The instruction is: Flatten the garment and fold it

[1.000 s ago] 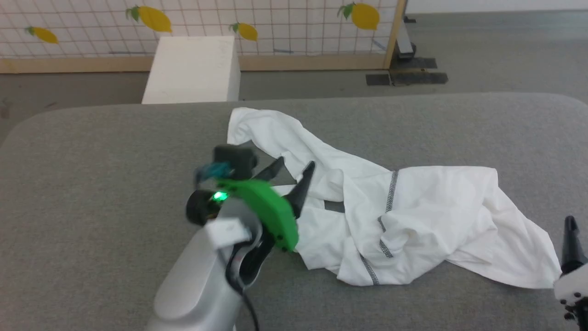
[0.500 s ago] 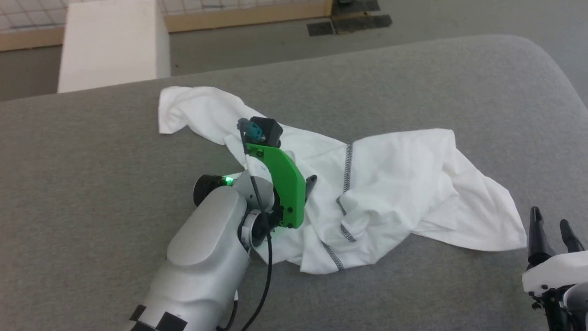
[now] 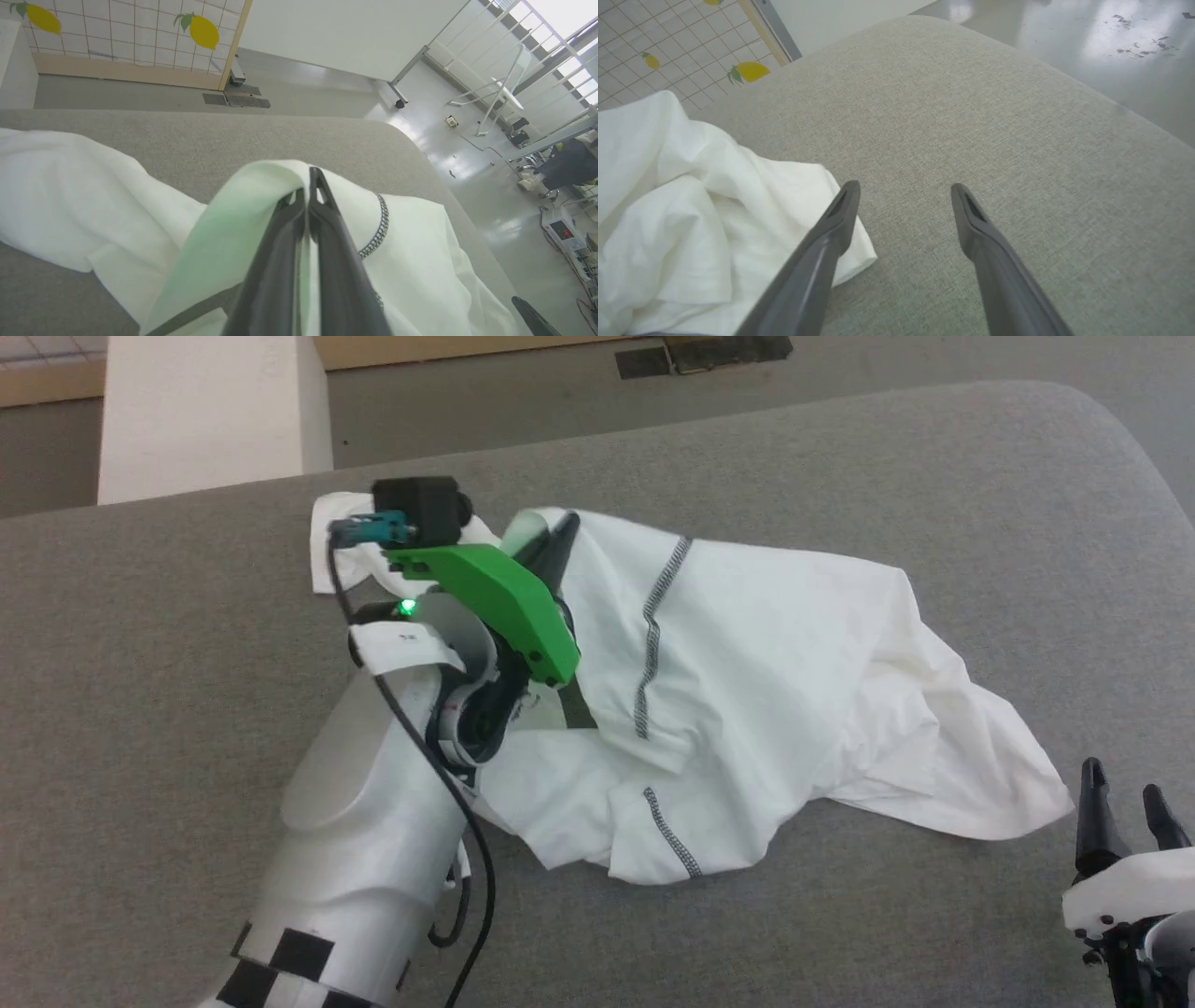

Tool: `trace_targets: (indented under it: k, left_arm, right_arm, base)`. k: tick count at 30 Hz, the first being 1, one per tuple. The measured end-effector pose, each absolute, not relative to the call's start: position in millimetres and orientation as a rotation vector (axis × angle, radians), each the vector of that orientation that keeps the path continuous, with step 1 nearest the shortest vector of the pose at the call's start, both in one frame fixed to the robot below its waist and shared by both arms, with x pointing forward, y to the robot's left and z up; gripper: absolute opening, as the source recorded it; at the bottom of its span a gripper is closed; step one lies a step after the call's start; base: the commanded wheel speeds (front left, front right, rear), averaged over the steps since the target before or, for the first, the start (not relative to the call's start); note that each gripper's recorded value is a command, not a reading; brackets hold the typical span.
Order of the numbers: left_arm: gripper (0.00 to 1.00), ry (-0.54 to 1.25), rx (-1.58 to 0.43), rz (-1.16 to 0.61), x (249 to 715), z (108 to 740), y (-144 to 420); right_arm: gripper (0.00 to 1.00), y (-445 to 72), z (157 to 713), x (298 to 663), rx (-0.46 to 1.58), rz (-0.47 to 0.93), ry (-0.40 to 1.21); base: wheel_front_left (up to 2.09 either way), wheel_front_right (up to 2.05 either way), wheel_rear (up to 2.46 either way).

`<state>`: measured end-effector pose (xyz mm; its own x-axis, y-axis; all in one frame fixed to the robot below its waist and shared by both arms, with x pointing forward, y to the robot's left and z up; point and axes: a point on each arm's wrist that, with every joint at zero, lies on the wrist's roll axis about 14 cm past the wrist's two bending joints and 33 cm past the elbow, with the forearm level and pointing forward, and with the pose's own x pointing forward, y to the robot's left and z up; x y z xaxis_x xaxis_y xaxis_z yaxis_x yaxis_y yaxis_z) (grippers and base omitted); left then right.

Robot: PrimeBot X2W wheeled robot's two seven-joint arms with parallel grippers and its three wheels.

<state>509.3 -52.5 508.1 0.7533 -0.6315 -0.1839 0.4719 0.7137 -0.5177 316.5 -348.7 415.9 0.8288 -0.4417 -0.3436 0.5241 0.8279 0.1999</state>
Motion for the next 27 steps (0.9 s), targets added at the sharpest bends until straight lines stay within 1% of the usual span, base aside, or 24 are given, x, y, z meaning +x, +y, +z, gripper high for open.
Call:
trace_targets:
  k: [4, 5, 8, 11, 14, 16, 18, 21, 22, 23, 24, 25, 27]
  left_arm:
    - [0.0, 0.181, -0.543, -0.516, 524, 553, -8]
    - [0.0, 0.139, -0.557, -0.468, 525, 562, 11]
    - [0.0, 0.045, -0.587, -0.276, 522, 572, 84]
    - [0.0, -0.022, -0.593, -0.033, 502, 570, 169]
    - [0.0, -0.009, -0.577, 0.196, 461, 549, 242]
    - [0.0, 0.048, -0.554, 0.347, 424, 522, 281]
    - [0.0, 0.122, -0.554, 0.447, 390, 495, 302]
    - [0.0, 0.222, -0.589, 0.5, 354, 465, 304]
    - [0.28, 0.229, -0.61, 0.504, 349, 462, 302]
    - [0.8, 0.213, -0.619, 0.497, 347, 465, 301]
    - [1.0, 0.183, -0.614, 0.484, 347, 472, 300]
    - [1.0, 0.131, -0.598, 0.469, 348, 483, 301]
    - [1.0, 0.015, -0.472, 0.43, 350, 510, 303]
  right_arm:
    - [1.0, -338, 418, 329, 0.296, -0.478, 0.287]
    - [1.0, -334, 419, 333, 0.297, -0.462, 0.285]
    - [1.0, -320, 421, 345, 0.295, -0.411, 0.286]
    - [1.0, -303, 424, 358, 0.298, -0.353, 0.28]
    - [1.0, -284, 427, 372, 0.302, -0.291, 0.274]
    - [1.0, -271, 430, 381, 0.304, -0.248, 0.27]
    - [1.0, -259, 433, 387, 0.304, -0.213, 0.266]
    - [1.0, -246, 435, 394, 0.306, -0.172, 0.263]
    - [1.0, -242, 435, 395, 0.306, -0.162, 0.264]
    - [1.0, -238, 436, 397, 0.305, -0.151, 0.263]
    - [1.0, -235, 437, 398, 0.303, -0.139, 0.262]
    - [1.0, -230, 438, 399, 0.301, -0.124, 0.264]
    - [1.0, -218, 442, 402, 0.296, -0.086, 0.264]
  base:
    - [0.0, 0.0, 0.0]
    - [0.0, 0.0, 0.0]
    - [0.0, 0.0, 0.0]
    - [0.0, 0.0, 0.0]
    - [0.0, 0.0, 0.0]
    - [0.0, 0.0, 0.0]
    - [0.0, 0.0, 0.0]
    - [0.0, 0.0, 0.0]
    - [0.0, 0.0, 0.0]
    - [0.0, 0.0, 0.0]
    - [0.0, 0.0, 0.0]
    - [0.0, 0.0, 0.0]
    - [0.0, 0.0, 0.0]
